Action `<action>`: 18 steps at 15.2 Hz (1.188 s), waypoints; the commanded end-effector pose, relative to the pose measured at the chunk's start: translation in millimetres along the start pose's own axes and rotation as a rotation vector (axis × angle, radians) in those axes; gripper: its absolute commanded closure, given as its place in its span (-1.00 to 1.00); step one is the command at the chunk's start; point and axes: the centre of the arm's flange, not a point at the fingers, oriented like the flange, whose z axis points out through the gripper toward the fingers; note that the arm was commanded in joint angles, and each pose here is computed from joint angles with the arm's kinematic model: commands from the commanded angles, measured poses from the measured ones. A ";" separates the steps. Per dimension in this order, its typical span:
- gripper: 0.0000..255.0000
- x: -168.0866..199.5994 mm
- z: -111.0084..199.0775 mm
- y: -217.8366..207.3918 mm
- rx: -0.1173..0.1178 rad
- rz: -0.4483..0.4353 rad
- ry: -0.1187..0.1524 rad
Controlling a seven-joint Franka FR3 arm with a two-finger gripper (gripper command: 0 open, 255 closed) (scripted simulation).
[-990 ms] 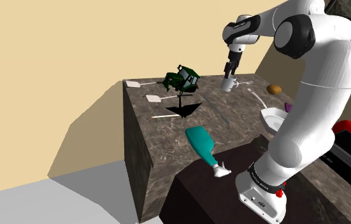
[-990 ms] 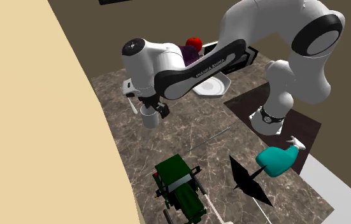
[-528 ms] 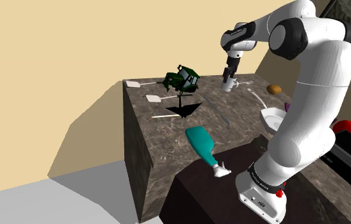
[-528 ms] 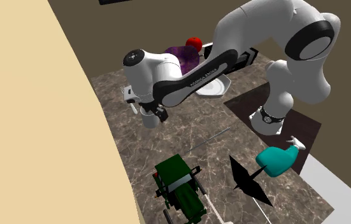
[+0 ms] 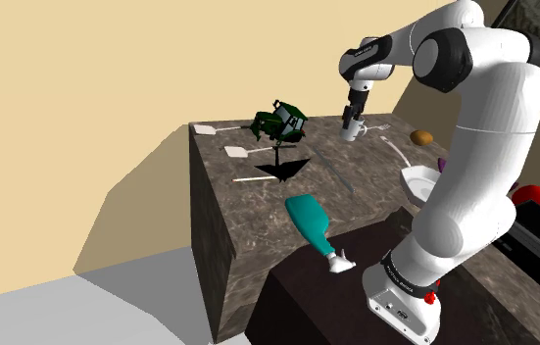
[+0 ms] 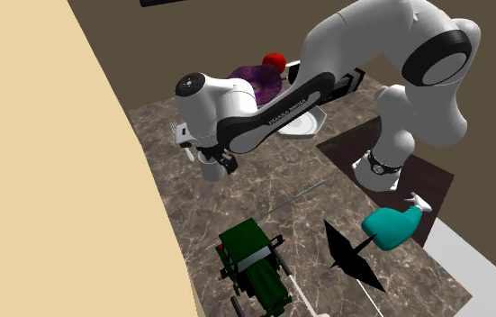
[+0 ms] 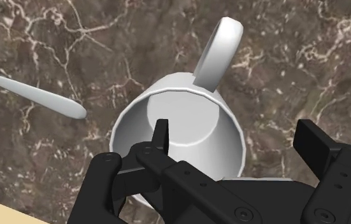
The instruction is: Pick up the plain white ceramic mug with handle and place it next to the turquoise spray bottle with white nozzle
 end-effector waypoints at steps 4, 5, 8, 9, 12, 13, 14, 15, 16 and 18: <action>1.00 0.0 0.0 0.0 0.000 0.000 0.000; 1.00 0.0 0.0 0.0 0.000 0.000 0.000; 1.00 0.0 0.0 0.0 0.000 0.000 0.000; 1.00 0.0 0.0 0.0 0.000 0.000 0.000; 1.00 -1.9 -10.4 0.2 0.000 0.000 0.000; 1.00 -2.8 -15.6 0.3 0.000 0.000 0.000; 1.00 -3.6 -20.8 0.5 0.000 0.000 0.000; 1.00 -4.5 -26.0 0.6 0.000 0.000 0.000; 1.00 -5.4 -31.2 0.7 0.000 0.000 0.000; 1.00 -7.2 -41.6 1.0 0.000 0.000 0.000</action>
